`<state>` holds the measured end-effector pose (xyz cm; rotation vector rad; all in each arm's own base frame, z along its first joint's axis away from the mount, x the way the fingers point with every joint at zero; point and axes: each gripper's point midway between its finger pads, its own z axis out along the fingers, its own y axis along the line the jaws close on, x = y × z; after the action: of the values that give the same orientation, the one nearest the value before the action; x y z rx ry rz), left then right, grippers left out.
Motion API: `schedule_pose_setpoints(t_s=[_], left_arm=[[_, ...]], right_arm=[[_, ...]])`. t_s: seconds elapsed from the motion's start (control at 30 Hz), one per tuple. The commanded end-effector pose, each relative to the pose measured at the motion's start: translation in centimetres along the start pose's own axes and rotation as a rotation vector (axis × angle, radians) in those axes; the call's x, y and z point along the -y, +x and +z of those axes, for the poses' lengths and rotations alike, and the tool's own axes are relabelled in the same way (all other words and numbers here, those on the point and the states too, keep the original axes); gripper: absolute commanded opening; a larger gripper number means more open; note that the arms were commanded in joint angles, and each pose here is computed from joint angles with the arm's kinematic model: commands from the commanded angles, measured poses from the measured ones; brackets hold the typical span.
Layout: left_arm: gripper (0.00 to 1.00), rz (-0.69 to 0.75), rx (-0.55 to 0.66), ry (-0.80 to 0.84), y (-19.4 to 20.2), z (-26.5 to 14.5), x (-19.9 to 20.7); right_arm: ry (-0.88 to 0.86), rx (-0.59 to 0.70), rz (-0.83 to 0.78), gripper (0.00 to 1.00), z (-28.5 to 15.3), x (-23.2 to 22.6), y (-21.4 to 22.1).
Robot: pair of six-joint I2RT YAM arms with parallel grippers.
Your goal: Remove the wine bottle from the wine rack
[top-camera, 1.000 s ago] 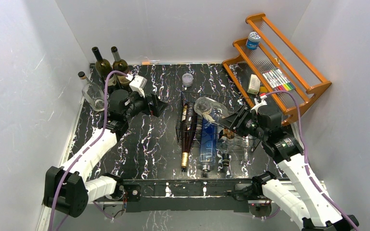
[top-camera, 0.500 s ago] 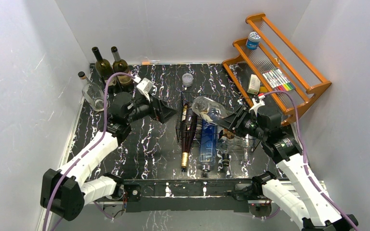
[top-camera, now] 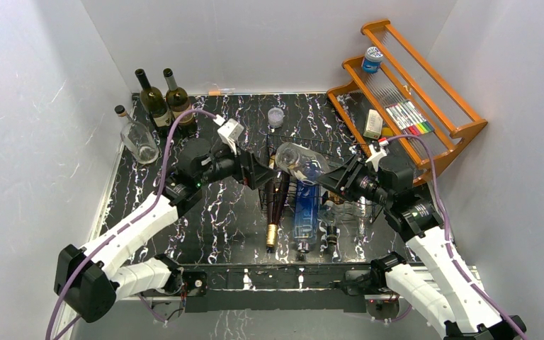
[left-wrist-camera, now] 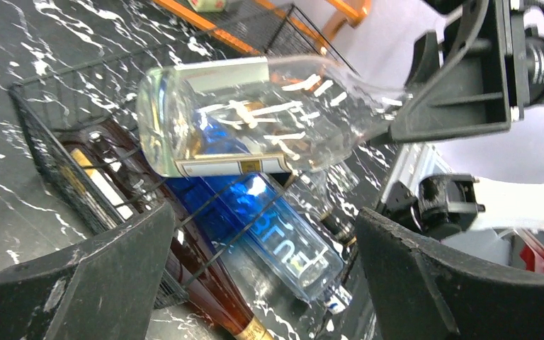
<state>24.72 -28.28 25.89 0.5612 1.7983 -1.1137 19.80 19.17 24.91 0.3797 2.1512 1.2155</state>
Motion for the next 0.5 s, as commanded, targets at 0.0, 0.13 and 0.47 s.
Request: schedule_pose_setpoints(t_s=[0.0,0.13,0.47], left_arm=[[0.98,0.036,0.109,-0.075,-4.5,-1.4,0.6],[0.98,0.065,0.162,-0.137,-6.0,-3.2,0.6],[0.98,0.065,0.13,-0.214,-5.3,-4.5,-0.3]], right_arm=[[-0.343,0.159,-0.127,0.0,-3.6,-9.7,-3.7],[-0.327,0.193,-0.181,0.0,-4.4,-10.9,-4.8],[-0.346,0.215,-0.179,0.0,-5.3,-12.4,-5.5]])
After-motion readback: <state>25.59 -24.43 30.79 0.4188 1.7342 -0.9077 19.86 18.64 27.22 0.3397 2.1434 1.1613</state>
